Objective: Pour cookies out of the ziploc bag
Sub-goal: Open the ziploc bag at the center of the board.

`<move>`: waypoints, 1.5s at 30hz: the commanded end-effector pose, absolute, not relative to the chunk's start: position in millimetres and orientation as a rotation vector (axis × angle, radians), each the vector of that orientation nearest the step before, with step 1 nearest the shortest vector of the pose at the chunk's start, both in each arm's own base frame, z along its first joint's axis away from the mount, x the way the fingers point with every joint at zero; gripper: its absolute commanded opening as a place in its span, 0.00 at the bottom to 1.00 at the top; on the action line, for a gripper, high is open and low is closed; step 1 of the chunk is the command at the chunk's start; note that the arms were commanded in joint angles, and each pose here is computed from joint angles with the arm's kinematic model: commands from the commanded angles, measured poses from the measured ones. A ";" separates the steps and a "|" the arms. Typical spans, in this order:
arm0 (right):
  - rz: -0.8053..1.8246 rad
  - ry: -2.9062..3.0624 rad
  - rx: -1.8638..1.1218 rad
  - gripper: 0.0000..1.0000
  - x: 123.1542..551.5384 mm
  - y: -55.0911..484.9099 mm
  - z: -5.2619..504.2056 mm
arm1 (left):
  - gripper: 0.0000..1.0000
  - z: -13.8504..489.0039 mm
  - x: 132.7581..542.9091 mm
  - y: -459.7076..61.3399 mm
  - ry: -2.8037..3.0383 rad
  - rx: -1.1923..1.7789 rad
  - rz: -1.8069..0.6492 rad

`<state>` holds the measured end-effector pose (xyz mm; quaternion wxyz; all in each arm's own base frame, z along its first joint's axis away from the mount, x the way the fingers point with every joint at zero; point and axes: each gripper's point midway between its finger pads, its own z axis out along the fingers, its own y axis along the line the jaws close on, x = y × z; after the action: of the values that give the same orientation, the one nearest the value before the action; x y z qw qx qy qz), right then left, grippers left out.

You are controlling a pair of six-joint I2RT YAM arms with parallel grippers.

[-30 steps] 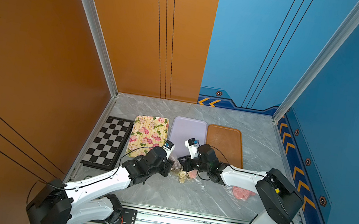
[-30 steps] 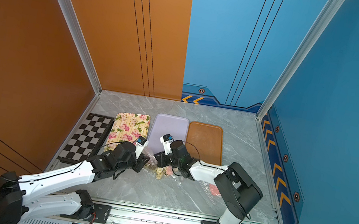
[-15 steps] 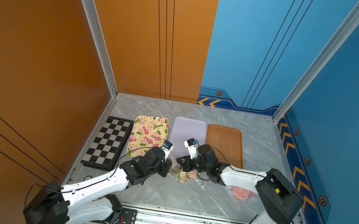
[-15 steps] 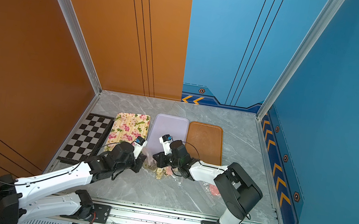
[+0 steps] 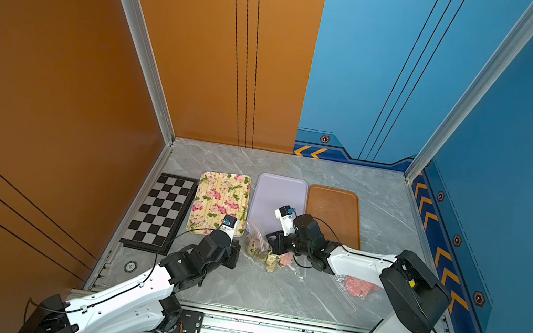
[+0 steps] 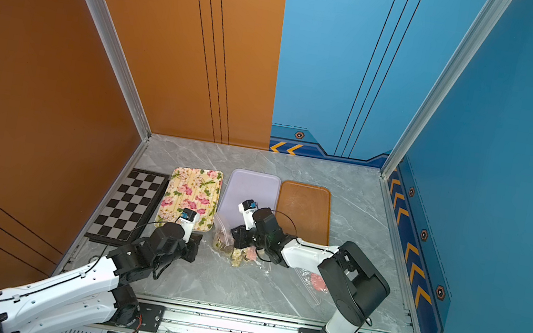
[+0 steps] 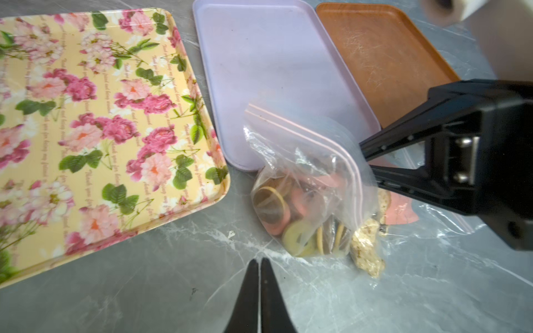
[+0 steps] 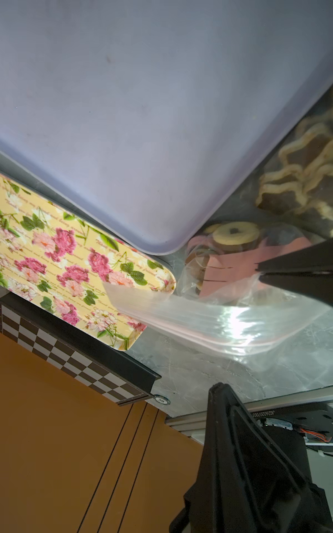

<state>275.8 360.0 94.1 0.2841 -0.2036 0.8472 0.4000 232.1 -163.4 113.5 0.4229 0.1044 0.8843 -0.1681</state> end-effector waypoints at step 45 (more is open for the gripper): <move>0.869 2.339 -0.428 0.00 292.4 327.9 79.8 | 0.00 93.2 235.3 -170.4 2.285 0.371 -0.430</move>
<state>263.1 368.1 108.1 0.2846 -0.2217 0.8314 0.4226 239.0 -189.0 112.2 0.4081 0.1619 0.8767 -0.1968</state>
